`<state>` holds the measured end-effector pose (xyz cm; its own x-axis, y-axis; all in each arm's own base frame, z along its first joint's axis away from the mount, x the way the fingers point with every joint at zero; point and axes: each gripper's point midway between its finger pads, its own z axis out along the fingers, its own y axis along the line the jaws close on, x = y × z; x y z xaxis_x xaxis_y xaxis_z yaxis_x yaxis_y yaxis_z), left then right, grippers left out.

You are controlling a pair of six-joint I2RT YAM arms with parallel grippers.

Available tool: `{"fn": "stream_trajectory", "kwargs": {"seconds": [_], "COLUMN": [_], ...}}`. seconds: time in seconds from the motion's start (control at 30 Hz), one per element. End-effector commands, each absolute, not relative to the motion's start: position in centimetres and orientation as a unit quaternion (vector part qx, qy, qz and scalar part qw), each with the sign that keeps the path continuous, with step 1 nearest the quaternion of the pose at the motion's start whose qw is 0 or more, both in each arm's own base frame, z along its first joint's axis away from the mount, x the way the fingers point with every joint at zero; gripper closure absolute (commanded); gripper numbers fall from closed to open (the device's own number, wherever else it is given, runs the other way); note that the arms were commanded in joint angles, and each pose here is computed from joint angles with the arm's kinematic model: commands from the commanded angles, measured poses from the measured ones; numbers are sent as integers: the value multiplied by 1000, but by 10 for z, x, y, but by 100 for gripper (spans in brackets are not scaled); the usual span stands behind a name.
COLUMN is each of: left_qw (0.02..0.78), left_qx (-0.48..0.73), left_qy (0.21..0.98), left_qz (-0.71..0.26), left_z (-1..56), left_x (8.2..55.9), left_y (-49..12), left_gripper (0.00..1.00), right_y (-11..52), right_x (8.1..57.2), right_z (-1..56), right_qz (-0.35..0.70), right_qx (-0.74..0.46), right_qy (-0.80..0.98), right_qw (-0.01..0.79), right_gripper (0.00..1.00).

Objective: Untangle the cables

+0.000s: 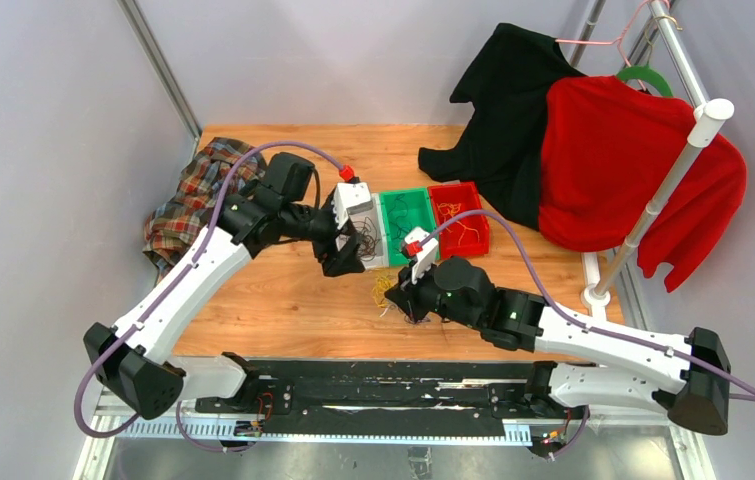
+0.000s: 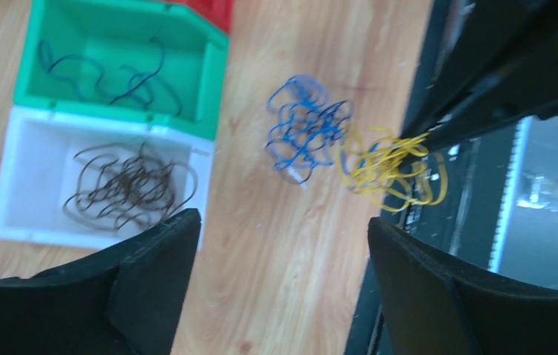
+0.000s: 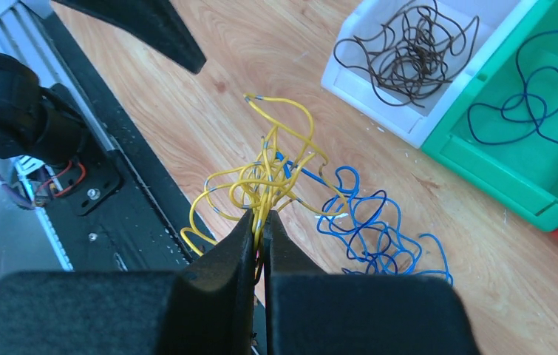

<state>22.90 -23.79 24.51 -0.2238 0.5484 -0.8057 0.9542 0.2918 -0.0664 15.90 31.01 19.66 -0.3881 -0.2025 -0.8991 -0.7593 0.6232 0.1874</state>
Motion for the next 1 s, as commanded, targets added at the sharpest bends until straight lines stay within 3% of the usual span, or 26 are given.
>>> {"fn": "stream_trajectory", "kwargs": {"seconds": [0.0, 0.2, 0.63, 0.97], "left_qw": [328, 300, 301, 301], "left_qx": [535, 560, 576, 587], "left_qy": [672, 660, 668, 664], "left_qz": [-393, -400, -364, -351], "left_z": [267, 255, 245, 249], "left_x": [190, 175, 188, 188], "left_y": [-257, -273, -273, -268], "left_gripper": [17, 30, 98, 99], "right_y": [314, 322, 314, 307], "right_x": [155, 153, 152, 152], "right_z": [214, 214, 206, 200], "right_qz": [336, 351, 350, 345], "right_qx": [-322, -325, -321, -320], "right_qy": [751, 746, 749, 754], "right_qw": [468, 463, 461, 457], "right_gripper": [99, 100, 99, 99]}}
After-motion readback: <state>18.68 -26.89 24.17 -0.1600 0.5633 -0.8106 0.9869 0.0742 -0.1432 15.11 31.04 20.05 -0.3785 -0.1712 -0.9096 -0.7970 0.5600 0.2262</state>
